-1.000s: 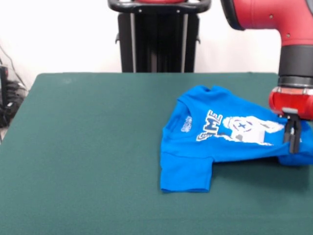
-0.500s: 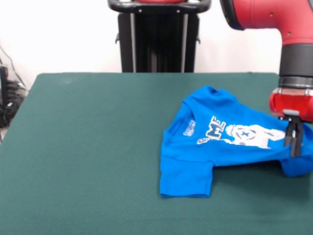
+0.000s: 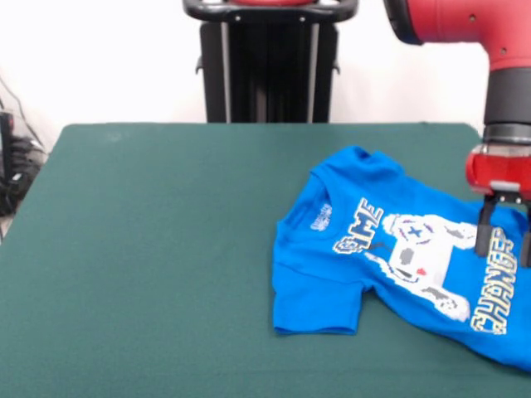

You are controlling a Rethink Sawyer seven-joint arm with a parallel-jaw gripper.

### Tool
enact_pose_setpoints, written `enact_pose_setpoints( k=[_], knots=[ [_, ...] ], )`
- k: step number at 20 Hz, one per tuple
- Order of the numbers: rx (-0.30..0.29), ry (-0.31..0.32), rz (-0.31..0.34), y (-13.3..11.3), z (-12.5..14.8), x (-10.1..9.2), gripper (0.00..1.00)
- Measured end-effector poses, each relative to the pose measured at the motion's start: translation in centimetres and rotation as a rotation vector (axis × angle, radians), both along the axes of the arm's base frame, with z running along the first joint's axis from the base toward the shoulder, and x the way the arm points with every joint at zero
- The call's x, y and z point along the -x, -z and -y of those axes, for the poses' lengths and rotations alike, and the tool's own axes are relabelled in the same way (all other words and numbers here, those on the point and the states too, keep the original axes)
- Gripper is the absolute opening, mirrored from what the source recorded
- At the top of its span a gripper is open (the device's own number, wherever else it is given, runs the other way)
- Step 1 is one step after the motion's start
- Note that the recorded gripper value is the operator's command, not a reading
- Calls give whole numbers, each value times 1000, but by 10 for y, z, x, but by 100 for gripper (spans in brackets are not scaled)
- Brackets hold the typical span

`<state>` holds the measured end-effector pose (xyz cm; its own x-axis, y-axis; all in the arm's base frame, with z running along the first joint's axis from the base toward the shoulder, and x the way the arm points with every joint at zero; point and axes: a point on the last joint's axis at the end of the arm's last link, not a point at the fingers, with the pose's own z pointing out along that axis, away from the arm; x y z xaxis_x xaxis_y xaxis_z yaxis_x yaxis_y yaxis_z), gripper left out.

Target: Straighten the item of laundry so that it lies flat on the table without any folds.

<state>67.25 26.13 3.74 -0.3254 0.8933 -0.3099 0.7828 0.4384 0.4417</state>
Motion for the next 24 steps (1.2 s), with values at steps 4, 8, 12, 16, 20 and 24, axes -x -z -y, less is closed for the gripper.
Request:
enact_pose_setpoints(
  k=[4,8,12,16,20,24],
  knots=[
    [-2,6,11,-8,5,-4,100],
    [4,-2,24,-22,10,-5,100],
    [24,-27,33,-43,21,6,100],
    [43,-39,24,-53,37,18,100],
    [58,-30,7,-54,56,28,100],
    [76,-11,-24,-47,79,40,100]
  ],
)
